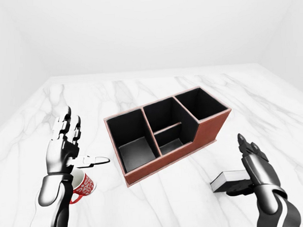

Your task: Pick up the book and place it in the back compartment of the caddy.

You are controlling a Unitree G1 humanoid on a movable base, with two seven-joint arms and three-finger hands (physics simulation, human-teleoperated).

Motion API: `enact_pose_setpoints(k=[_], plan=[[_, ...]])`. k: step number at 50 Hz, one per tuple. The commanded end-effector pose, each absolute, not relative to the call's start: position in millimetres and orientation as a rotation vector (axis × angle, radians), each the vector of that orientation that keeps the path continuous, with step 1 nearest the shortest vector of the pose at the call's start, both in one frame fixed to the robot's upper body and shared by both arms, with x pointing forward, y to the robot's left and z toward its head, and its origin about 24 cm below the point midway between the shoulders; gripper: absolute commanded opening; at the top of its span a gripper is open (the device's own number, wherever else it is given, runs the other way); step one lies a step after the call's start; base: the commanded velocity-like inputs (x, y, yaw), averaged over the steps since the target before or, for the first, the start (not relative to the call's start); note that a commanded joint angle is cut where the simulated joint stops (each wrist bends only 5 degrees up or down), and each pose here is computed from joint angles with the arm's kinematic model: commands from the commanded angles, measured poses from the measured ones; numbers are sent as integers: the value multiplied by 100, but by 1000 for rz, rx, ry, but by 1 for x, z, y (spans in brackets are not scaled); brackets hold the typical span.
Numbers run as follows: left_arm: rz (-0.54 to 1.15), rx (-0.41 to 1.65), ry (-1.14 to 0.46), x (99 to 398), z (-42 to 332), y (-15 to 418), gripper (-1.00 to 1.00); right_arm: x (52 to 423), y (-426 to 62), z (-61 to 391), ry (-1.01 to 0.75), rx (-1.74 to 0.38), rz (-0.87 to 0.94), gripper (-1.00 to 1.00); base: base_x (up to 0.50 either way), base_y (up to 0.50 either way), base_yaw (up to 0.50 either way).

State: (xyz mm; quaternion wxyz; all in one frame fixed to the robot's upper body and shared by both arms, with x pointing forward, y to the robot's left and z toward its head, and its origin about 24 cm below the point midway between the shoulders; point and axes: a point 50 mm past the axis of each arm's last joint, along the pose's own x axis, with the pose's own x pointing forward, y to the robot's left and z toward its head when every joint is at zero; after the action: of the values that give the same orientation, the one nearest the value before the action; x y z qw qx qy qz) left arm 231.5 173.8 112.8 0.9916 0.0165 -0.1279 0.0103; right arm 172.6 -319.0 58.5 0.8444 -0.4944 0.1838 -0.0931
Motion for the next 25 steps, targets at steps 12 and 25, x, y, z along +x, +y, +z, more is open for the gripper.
enact_pose_setpoints(k=[12, 25], plan=[[20, 35, -263, 232, 114, 174, 100, 186, -333, 30, 455, -1043, -205, 100, 0, 0, 0], [20, 35, -259, 232, 113, 174, 100, 181, -333, 30, 471, -1052, -192, 100, 0, 0, 0]])
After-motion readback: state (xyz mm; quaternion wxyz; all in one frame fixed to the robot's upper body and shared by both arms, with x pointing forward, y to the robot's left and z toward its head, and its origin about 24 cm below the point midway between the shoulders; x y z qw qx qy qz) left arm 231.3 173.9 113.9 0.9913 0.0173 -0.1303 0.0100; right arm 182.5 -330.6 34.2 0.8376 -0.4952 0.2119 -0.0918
